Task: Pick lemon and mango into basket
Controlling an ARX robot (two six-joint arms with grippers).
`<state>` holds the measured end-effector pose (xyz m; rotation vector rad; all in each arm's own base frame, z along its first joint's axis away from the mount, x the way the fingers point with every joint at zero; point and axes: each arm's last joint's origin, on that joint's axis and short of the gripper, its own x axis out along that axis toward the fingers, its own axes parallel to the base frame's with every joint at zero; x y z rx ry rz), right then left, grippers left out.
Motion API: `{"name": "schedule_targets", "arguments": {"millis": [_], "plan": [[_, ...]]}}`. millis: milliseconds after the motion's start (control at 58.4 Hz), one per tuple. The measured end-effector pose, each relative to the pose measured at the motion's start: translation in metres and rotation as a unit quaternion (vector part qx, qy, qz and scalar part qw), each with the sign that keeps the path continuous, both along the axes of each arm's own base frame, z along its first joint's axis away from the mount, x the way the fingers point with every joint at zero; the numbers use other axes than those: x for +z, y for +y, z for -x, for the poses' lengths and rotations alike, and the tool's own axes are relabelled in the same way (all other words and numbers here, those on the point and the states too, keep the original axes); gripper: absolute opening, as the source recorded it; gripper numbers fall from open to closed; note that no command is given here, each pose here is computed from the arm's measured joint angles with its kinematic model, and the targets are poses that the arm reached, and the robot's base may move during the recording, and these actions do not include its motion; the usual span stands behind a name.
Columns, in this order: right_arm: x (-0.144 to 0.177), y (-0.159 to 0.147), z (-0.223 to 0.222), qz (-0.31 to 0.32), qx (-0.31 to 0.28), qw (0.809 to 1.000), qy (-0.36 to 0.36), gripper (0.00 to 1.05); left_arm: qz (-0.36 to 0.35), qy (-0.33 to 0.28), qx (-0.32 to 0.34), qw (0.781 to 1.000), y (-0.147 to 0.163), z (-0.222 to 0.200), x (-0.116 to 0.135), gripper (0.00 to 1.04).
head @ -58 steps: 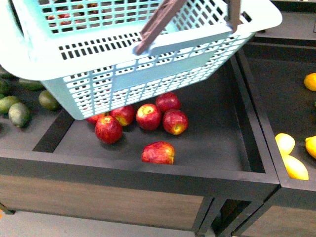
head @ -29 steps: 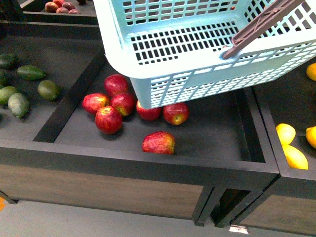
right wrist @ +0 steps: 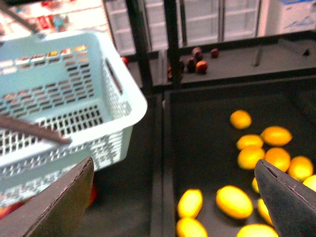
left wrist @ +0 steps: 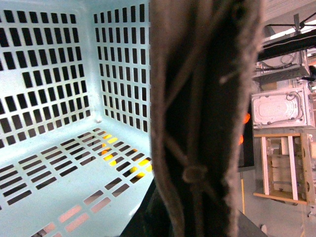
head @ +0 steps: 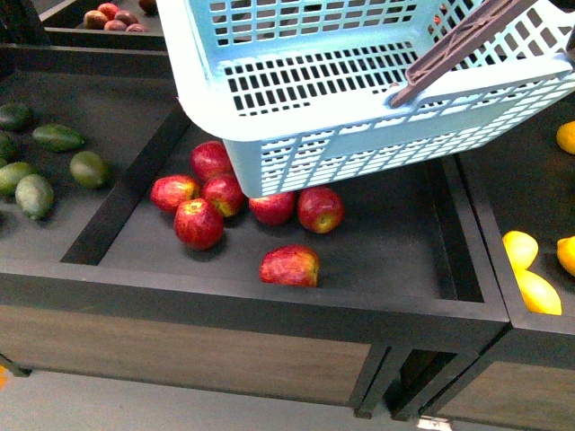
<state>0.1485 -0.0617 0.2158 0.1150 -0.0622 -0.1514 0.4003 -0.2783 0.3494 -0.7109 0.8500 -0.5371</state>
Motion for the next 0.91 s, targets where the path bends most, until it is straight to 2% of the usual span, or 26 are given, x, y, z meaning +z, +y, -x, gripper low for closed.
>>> {"name": "schedule_targets", "arguments": {"millis": [68,188,394,514,702,907], "plan": [[0.001,-0.015,-0.022,0.004,-0.004,1.000,0.012,0.96,0.001,0.000,-0.001,1.000,0.000,0.000,0.000,0.05],[-0.019,-0.041,-0.070,0.031,-0.018,0.997,0.075,0.96,0.001,0.000,-0.002,1.000,0.000,0.000,0.000,0.05],[-0.070,-0.074,-0.148,0.068,-0.032,0.981,0.176,0.96,0.000,-0.001,0.002,1.000,0.001,0.000,0.000,0.05],[-0.109,-0.088,-0.190,0.061,-0.005,0.968,0.243,0.96,-0.001,-0.001,0.001,1.000,0.001,0.000,0.000,0.05],[-0.165,-0.102,-0.228,0.071,0.018,0.941,0.329,0.96,0.000,-0.001,0.000,1.000,0.000,0.000,0.000,0.05],[-0.203,-0.110,-0.254,0.064,0.042,0.923,0.378,0.96,0.000,-0.001,0.000,1.000,0.000,0.000,0.000,0.05]]}}
